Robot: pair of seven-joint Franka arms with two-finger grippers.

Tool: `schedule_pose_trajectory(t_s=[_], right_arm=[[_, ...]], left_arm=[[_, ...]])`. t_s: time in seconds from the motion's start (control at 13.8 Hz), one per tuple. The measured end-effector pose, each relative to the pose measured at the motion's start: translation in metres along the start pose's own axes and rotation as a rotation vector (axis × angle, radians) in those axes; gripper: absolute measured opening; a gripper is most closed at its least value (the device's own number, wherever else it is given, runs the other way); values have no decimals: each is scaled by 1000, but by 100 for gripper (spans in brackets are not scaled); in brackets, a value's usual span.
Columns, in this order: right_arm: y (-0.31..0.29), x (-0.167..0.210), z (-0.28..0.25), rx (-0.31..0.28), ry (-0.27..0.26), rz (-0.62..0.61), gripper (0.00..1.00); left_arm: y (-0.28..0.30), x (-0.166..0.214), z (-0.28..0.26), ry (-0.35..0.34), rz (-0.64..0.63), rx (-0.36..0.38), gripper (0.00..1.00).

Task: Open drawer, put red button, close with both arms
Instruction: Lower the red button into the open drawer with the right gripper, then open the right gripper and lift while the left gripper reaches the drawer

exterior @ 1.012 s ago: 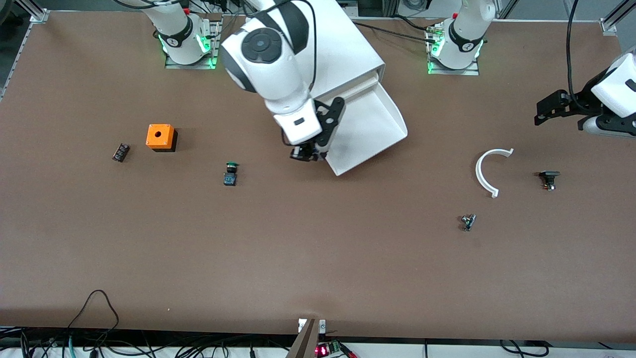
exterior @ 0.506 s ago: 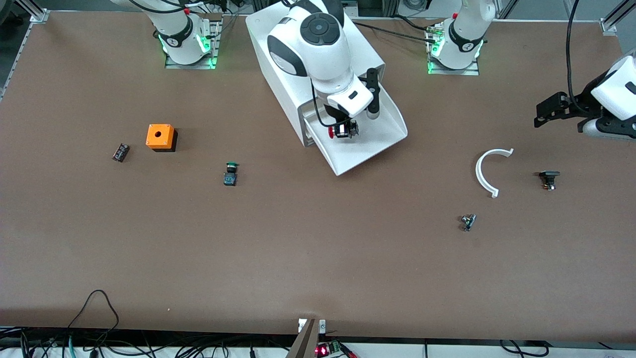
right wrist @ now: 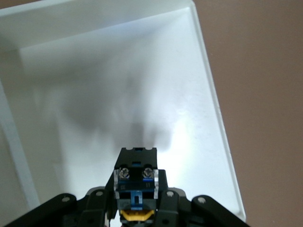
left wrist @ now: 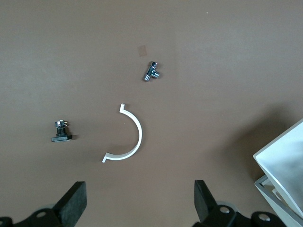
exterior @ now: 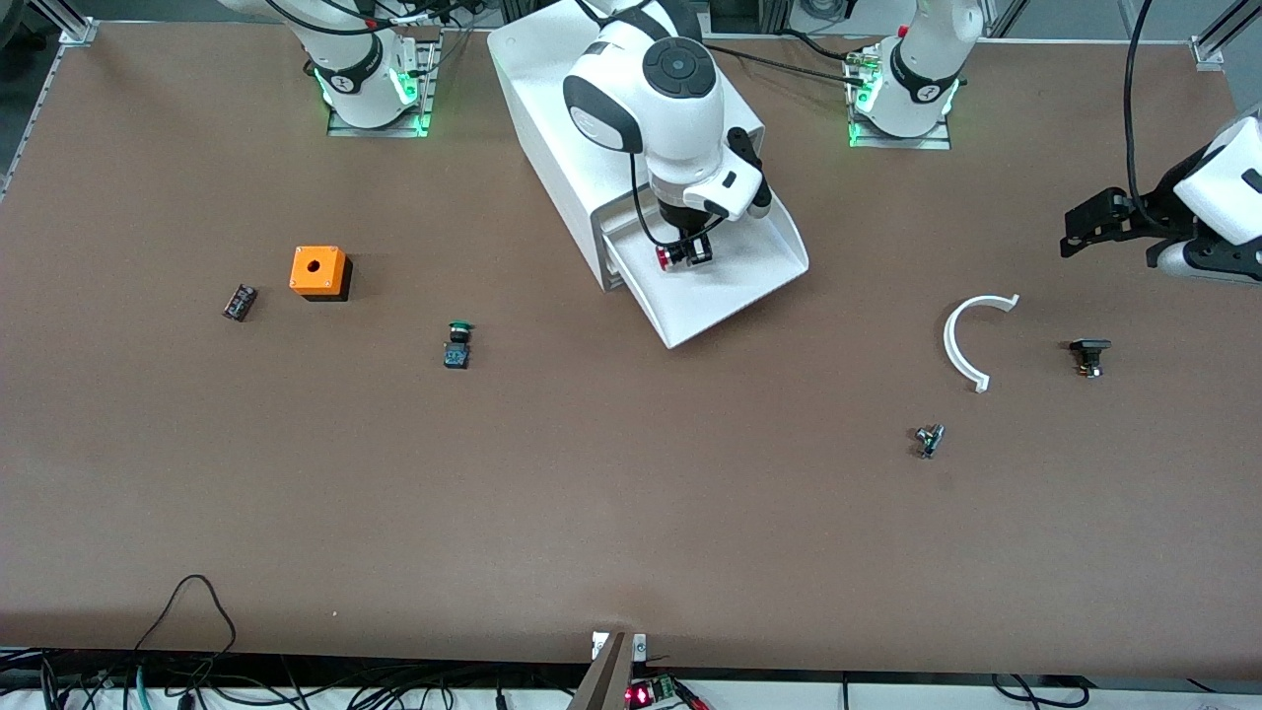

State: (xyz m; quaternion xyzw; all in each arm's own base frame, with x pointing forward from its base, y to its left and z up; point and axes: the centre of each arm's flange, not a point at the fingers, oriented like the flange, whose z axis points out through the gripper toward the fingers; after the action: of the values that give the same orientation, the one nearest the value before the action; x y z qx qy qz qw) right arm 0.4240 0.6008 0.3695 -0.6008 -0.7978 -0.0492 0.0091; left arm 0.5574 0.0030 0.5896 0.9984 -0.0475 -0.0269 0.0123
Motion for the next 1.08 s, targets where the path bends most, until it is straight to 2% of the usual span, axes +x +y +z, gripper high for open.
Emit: schedule_pose_trajectory(t_s=[0.29,0.43,0.51,0.72,0.87,0.94,1.08], right_arm=[[-15,14,33,24,-37,-42,33],[-16,19,38,21,-37,-48,37],[-15,20,37,19,-36,-41,44],[-11,24,23,-4,-18,38,74],[-1,22,-12,-55,12,134,94],[9,11,-36,-90,21,211,100],[35,-28,-78,-150,19,414,100]], left_arm=[[-5,8,10,-14,-6,-5,100],[-9,12,15,-19,-11,-7,100],[-9,12,16,-20,-11,-7,100],[-1,17,16,-3,3,-5,100],[7,25,25,2,2,-4,100],[10,33,37,-1,-23,-6,100],[34,55,76,-13,-111,-15,100]])
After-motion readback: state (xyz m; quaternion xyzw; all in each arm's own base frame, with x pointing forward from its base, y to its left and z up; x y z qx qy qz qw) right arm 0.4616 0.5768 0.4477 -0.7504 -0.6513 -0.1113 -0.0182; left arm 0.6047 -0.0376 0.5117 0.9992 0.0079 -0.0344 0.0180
